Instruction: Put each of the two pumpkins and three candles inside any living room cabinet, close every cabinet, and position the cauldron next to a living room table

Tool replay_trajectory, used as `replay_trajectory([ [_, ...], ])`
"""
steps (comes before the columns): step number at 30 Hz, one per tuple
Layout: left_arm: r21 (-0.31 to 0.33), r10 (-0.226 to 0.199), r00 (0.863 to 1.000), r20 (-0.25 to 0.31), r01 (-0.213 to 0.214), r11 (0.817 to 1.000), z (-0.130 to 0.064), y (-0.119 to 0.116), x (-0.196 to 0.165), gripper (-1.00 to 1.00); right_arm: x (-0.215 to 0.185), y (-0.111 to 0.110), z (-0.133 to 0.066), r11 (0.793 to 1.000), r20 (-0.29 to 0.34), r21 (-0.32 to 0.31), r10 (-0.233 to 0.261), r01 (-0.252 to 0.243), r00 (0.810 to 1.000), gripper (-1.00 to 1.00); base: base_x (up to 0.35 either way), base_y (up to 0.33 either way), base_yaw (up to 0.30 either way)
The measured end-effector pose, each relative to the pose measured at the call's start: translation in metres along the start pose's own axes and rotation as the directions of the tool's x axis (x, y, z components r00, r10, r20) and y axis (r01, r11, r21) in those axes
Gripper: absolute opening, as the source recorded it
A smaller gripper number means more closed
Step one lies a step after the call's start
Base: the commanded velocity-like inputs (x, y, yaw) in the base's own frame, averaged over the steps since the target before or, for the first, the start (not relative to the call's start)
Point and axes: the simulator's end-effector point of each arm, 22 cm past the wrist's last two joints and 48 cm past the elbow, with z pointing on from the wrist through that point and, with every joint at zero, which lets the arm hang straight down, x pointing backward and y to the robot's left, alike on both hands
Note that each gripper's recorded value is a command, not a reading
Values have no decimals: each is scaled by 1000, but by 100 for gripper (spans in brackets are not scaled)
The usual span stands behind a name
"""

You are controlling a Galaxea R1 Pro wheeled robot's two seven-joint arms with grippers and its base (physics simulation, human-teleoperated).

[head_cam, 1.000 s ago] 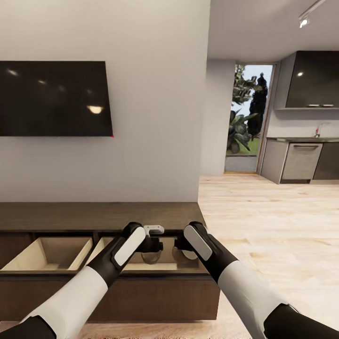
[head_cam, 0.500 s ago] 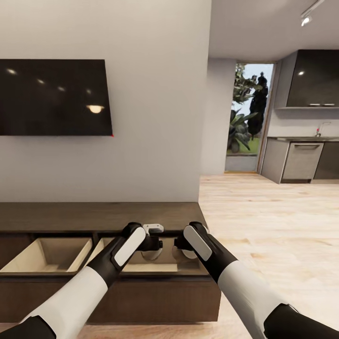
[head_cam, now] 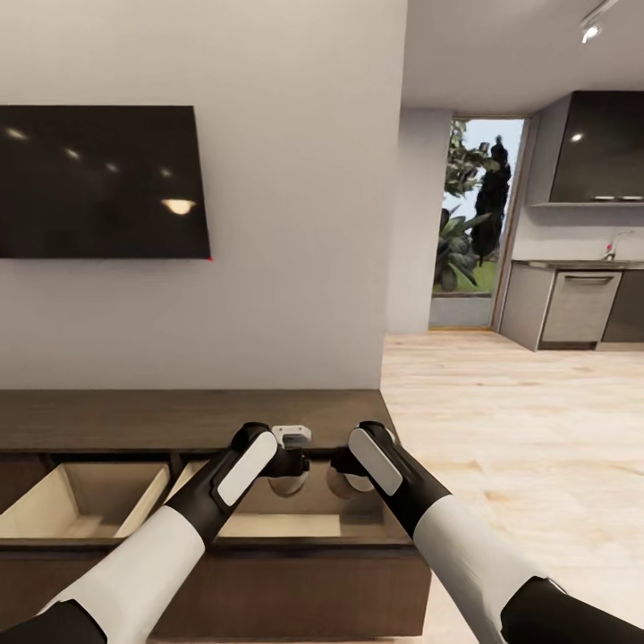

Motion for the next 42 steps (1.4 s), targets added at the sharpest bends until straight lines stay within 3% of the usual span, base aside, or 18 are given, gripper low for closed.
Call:
replay_trajectory([
  [13, -1, 5, 1000, 0, -5, 1000, 0, -1, 1, -100, 0, 0, 0, 1000, 0, 0, 0, 0, 1000, -100, 91, -38, 0],
  [42, 3, -13, 993, -118, 13, 1000, 58, 7, 42, -100, 42, -5, 60, 1000, -119, 13, 1, 1, 993, -100, 1, 0, 0],
])
